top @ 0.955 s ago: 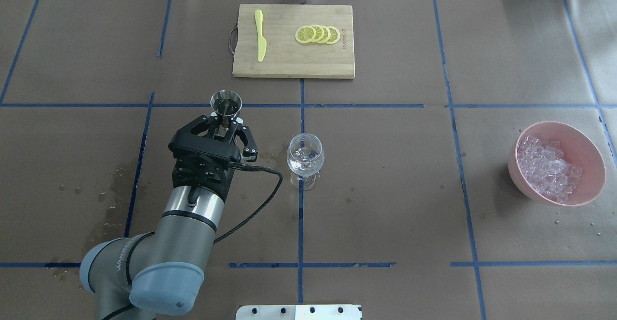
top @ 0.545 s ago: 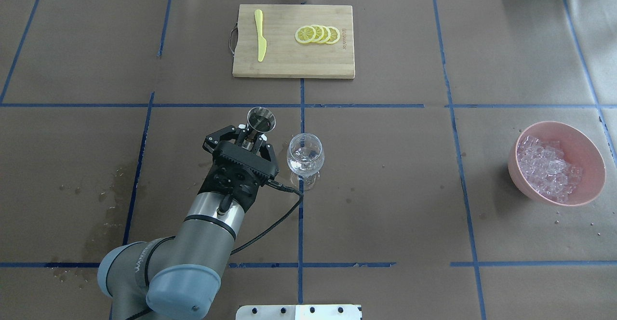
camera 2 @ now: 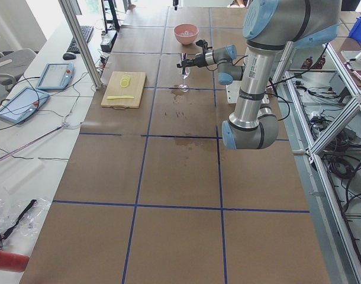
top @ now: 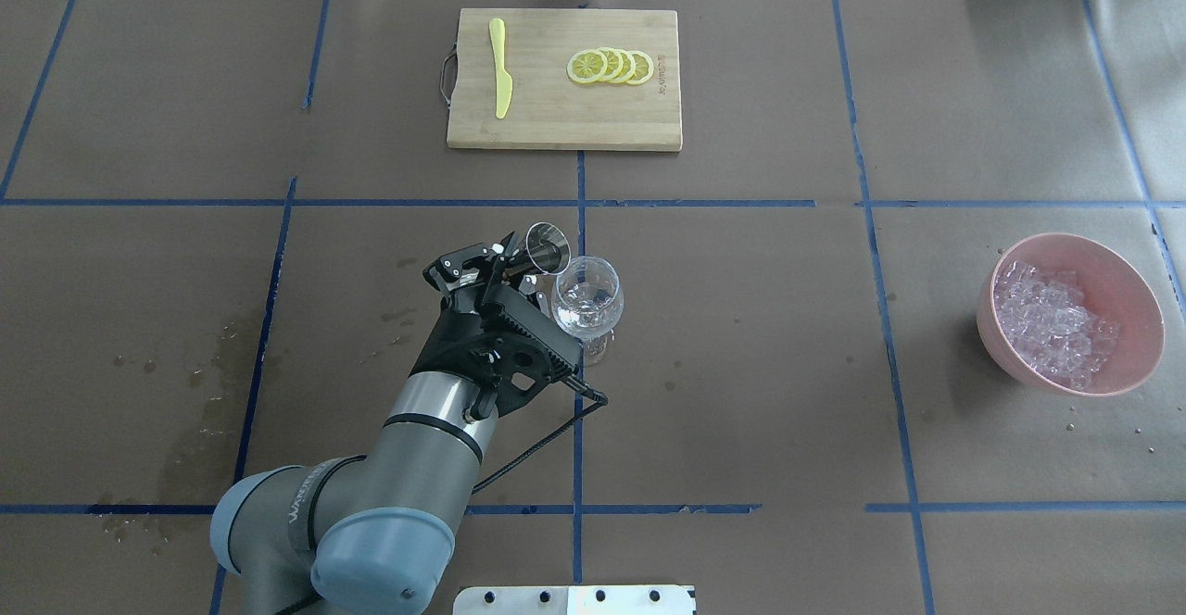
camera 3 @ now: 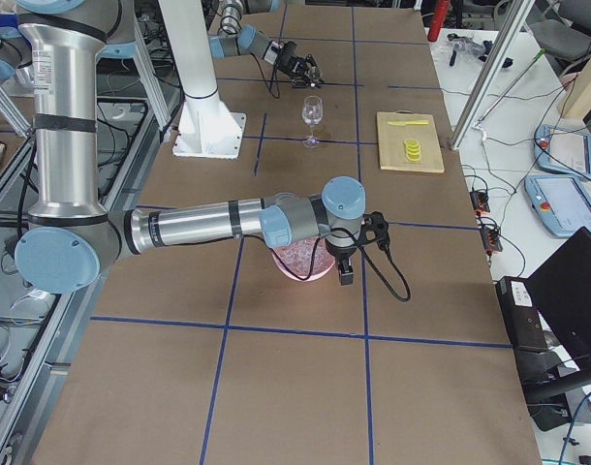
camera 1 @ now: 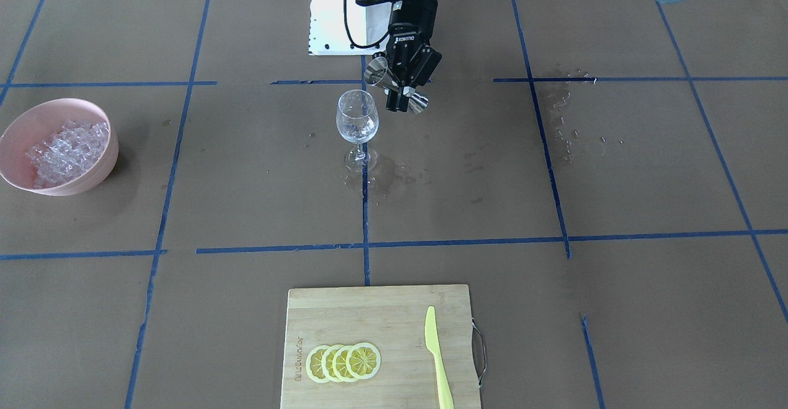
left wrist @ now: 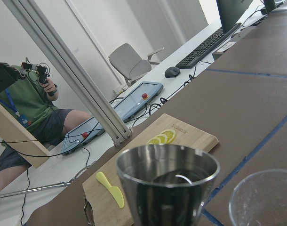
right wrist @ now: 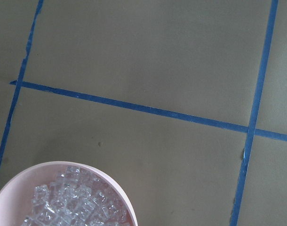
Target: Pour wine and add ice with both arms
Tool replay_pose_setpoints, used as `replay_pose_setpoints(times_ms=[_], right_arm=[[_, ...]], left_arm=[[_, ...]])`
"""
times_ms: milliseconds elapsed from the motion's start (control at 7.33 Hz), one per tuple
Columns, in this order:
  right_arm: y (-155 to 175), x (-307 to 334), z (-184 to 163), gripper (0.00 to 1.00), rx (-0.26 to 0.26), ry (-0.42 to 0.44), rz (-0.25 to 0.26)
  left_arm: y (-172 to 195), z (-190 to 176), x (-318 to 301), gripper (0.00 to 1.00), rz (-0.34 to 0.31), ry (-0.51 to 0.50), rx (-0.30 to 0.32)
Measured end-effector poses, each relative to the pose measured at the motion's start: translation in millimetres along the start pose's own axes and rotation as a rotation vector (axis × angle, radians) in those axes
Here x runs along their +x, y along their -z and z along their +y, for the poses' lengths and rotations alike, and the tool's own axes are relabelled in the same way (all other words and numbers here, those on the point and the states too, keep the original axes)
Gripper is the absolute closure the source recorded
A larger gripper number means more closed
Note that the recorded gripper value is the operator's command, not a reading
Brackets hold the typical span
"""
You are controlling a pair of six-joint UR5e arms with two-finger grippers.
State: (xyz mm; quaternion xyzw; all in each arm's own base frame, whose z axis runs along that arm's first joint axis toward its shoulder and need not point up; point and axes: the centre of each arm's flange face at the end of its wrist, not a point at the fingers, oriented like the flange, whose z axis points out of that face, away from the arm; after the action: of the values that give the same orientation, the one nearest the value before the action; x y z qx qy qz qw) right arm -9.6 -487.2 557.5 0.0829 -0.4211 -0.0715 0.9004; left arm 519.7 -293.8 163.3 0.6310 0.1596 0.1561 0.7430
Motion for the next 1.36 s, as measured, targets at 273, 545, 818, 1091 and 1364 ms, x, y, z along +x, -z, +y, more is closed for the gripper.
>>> replay_pose_setpoints(times_ms=[273,545,818,1091,1364], right_arm=[[-0.5,0.6,0.1,0.0,-0.001,-0.001,0.0],[-1.2,1.5,0.3,0.0,-0.003,-0.003,0.0],[-1.7,2.0,0.4,0.0,-0.003,-0.004,0.0],[-2.1,2.5,0.5,0.0,-0.004,-0.005,0.001],[-2.2,2.6,0.5,0.0,-0.005,-0.005,0.001]], left_arm=[[-0.5,-7.0,3.0,1.0,-0.001,-0.123,-0.009],[-2.3,-14.7,7.7,1.0,-0.005,-0.233,-0.035],[-4.3,-17.2,9.5,1.0,-0.008,-0.362,-0.056],[-6.9,-16.3,8.8,1.0,-0.009,-0.51,-0.072],[-10.8,-14.2,7.5,1.0,-0.012,-0.633,-0.098]])
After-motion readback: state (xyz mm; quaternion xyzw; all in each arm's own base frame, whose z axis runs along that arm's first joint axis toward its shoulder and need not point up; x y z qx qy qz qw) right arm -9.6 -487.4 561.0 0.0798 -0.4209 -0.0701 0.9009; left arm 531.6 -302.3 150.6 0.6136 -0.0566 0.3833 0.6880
